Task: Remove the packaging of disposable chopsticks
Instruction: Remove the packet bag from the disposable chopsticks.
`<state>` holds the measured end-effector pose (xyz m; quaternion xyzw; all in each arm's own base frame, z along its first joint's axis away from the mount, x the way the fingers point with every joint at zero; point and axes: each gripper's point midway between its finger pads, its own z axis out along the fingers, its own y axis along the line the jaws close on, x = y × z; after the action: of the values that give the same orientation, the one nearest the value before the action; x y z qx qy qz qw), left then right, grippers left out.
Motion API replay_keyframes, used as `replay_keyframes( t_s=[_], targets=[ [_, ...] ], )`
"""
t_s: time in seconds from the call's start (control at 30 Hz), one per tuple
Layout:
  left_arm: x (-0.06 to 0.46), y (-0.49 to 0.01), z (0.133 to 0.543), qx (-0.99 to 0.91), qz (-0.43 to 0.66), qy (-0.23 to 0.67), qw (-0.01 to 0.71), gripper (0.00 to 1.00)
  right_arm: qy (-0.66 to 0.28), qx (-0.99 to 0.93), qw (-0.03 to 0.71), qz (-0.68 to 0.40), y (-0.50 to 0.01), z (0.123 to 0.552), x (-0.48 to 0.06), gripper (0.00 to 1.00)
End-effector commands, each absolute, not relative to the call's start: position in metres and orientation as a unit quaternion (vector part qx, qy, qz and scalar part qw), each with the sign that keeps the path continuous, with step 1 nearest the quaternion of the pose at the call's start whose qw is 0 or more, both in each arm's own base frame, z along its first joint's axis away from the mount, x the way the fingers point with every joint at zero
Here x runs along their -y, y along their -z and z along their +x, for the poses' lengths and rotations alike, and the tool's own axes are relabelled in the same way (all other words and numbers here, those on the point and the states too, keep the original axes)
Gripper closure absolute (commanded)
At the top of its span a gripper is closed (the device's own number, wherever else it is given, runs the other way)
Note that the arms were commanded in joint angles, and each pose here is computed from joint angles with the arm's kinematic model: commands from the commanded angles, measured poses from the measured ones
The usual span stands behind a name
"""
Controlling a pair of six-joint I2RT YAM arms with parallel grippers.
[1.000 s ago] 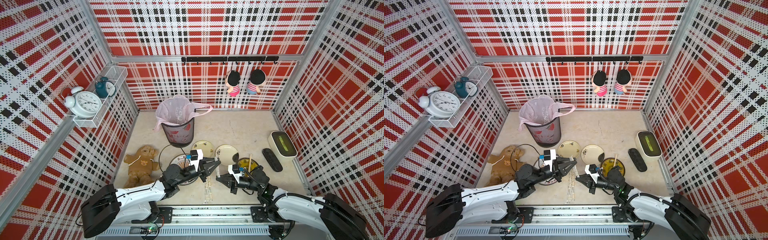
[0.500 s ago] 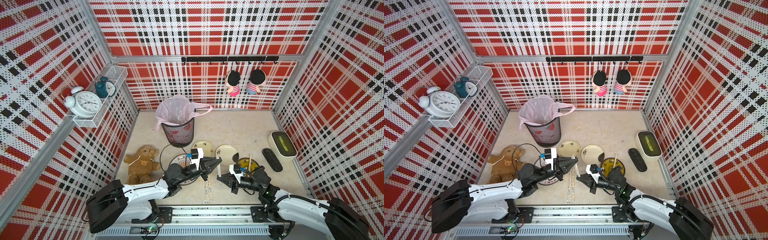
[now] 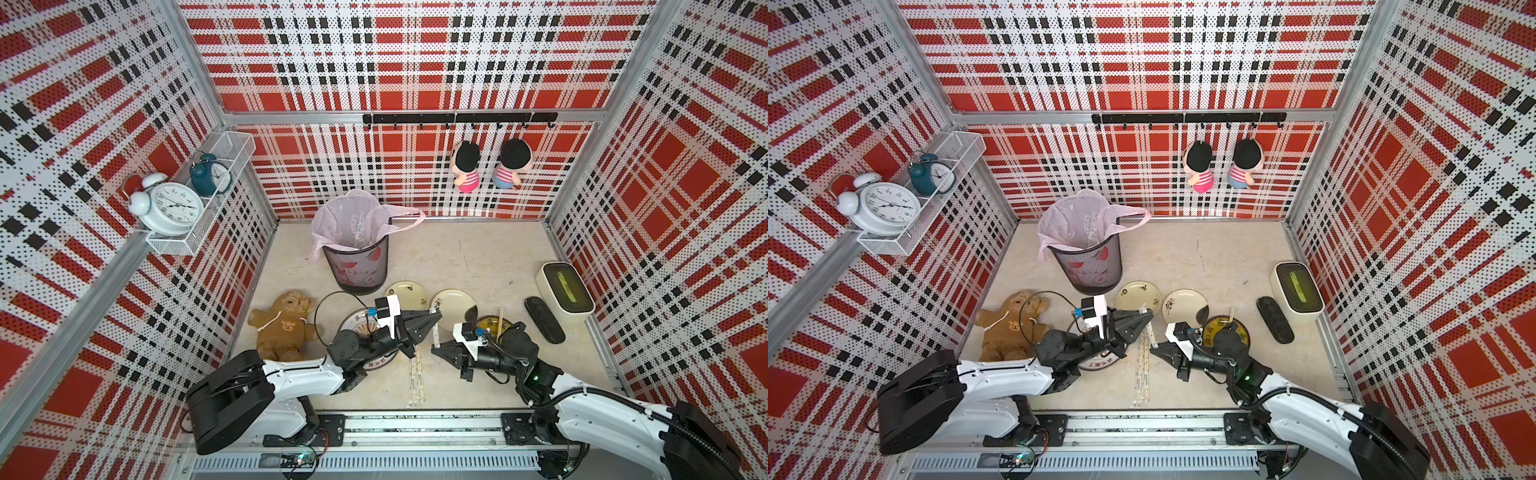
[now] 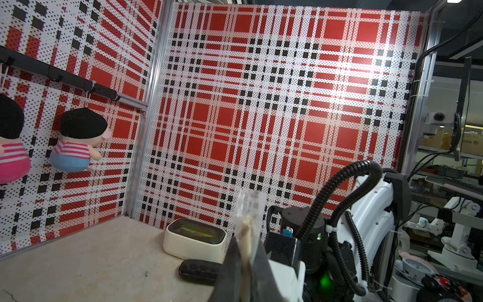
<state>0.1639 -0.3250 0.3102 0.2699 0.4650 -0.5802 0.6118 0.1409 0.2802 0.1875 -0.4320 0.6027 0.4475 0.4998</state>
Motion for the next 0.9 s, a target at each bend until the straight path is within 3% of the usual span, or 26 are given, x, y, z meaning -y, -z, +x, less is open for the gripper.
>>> replay_keyframes(
  t_s=[0.0,0.77,0.87],
  targets=[
    [0.339,-0.225,0.161,-0.568,0.308,0.561,0.518,0.97,-0.453,-0.484,0.610,-0.435,-0.279,0.141,-0.283,1.00],
    [0.337,-0.197,0.163,-0.603,0.301,0.556,0.487,0.90,-0.438,-0.478,0.626,-0.434,-0.299,0.145,-0.282,1.00],
    [0.339,-0.195,0.163,-0.610,0.304,0.545,0.489,0.85,-0.436,-0.478,0.627,-0.433,-0.299,0.145,-0.281,1.00]
  ],
)
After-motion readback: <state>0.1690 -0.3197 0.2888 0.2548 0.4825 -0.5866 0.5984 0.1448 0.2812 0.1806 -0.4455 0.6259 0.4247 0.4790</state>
